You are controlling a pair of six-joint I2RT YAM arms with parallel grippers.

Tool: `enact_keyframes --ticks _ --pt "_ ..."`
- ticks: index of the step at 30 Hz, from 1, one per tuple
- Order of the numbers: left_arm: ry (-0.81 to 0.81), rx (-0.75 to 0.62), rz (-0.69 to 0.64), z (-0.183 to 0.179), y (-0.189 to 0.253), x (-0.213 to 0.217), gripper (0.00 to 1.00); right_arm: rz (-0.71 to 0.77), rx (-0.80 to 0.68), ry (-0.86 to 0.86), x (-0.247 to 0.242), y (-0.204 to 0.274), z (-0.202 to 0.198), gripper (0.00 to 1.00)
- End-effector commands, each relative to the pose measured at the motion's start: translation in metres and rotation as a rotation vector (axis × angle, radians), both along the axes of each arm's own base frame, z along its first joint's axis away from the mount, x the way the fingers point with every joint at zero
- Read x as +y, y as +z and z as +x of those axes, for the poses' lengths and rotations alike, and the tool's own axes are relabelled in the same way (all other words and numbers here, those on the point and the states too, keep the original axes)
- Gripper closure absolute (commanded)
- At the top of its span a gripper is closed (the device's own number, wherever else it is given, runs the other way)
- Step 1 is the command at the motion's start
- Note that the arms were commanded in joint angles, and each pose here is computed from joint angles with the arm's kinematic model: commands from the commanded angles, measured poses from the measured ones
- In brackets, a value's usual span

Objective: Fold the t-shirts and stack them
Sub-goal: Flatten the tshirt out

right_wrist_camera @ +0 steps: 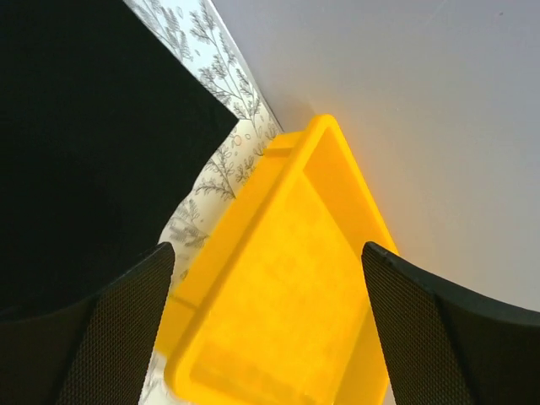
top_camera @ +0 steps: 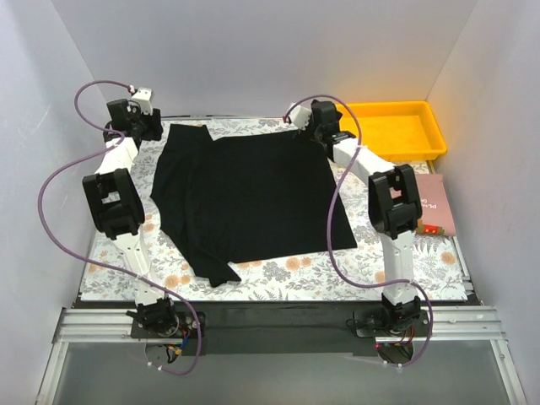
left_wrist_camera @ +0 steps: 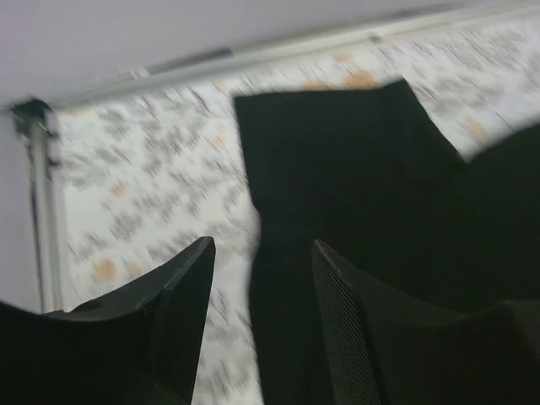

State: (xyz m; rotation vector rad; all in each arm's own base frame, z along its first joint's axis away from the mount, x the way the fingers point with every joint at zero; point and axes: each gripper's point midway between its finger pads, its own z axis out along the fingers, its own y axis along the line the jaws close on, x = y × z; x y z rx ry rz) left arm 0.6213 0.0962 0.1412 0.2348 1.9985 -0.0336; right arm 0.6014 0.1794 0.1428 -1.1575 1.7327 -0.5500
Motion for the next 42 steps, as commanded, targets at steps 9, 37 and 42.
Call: enact_keyframes --ticks 9,37,42 --pt "-0.241 0.547 -0.159 -0.228 -0.018 -0.08 0.58 0.246 0.632 0.177 0.02 -0.002 -0.169 0.11" --pt "0.098 0.831 0.133 -0.195 -0.125 0.056 0.78 0.138 0.956 -0.062 -0.048 -0.128 -0.206 0.42" --pt "0.018 0.685 0.077 -0.167 -0.068 0.039 0.69 0.186 0.884 -0.046 -0.039 -0.098 -0.188 0.41"
